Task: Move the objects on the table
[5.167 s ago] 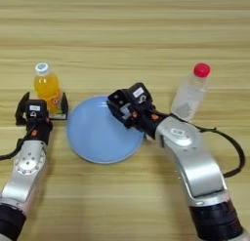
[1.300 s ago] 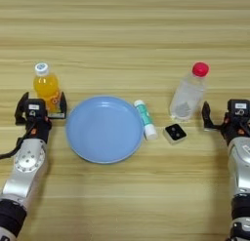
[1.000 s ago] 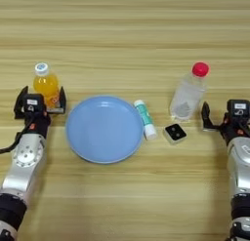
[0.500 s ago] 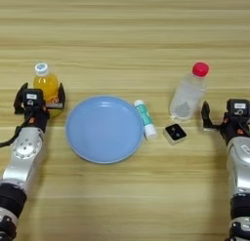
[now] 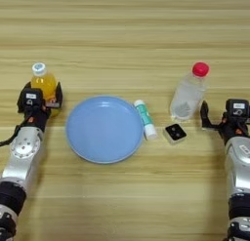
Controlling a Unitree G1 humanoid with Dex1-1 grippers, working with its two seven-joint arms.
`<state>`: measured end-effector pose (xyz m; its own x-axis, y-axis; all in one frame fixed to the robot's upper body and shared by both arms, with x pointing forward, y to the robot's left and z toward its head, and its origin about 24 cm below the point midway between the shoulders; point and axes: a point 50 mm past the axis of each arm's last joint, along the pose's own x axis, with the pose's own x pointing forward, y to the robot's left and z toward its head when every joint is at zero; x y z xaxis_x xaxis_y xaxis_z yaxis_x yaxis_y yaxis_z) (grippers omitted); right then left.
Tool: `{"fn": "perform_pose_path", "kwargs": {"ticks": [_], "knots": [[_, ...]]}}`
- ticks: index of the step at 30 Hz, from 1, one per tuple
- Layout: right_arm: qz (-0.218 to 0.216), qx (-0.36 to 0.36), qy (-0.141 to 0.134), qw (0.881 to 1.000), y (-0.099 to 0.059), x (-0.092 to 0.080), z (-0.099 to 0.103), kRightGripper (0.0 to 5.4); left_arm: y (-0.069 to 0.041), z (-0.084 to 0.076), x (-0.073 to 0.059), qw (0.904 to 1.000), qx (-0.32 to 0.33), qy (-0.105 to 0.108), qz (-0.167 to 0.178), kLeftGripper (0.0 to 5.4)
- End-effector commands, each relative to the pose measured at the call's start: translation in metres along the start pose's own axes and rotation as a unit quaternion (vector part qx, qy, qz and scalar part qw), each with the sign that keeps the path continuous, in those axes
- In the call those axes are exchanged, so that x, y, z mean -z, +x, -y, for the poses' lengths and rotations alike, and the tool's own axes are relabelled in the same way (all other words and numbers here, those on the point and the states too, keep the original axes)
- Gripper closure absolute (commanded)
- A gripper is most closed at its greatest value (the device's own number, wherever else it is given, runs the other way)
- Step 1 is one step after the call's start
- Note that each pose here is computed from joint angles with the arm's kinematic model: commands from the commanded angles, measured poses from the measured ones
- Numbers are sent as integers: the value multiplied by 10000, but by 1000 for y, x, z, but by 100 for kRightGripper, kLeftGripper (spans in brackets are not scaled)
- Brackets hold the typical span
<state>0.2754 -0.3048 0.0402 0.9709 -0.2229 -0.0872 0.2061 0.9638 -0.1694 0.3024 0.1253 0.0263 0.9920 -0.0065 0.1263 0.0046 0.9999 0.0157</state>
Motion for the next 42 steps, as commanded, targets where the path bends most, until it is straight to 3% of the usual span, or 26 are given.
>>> {"fn": "perform_pose_path", "kwargs": {"ticks": [1,7,12,25,32,42], "knots": [[75,33,17,10000,2,-4,0,0,1,0,-2,10000,34,-51,75,146],[64,47,24,10000,2,-4,0,0,0,0,-5,9998,81,-68,173,201],[64,50,22,10000,2,-4,0,0,-3,-2,-14,9993,102,-81,363,207],[71,80,23,9999,2,-4,-1,0,-10,11,-51,9946,380,-183,952,207],[67,75,23,9999,2,-4,-1,0,-16,38,-64,9897,920,-330,1045,207],[70,97,37,9999,2,-3,-2,0,-29,82,-53,9803,1776,-575,643,207]]}}
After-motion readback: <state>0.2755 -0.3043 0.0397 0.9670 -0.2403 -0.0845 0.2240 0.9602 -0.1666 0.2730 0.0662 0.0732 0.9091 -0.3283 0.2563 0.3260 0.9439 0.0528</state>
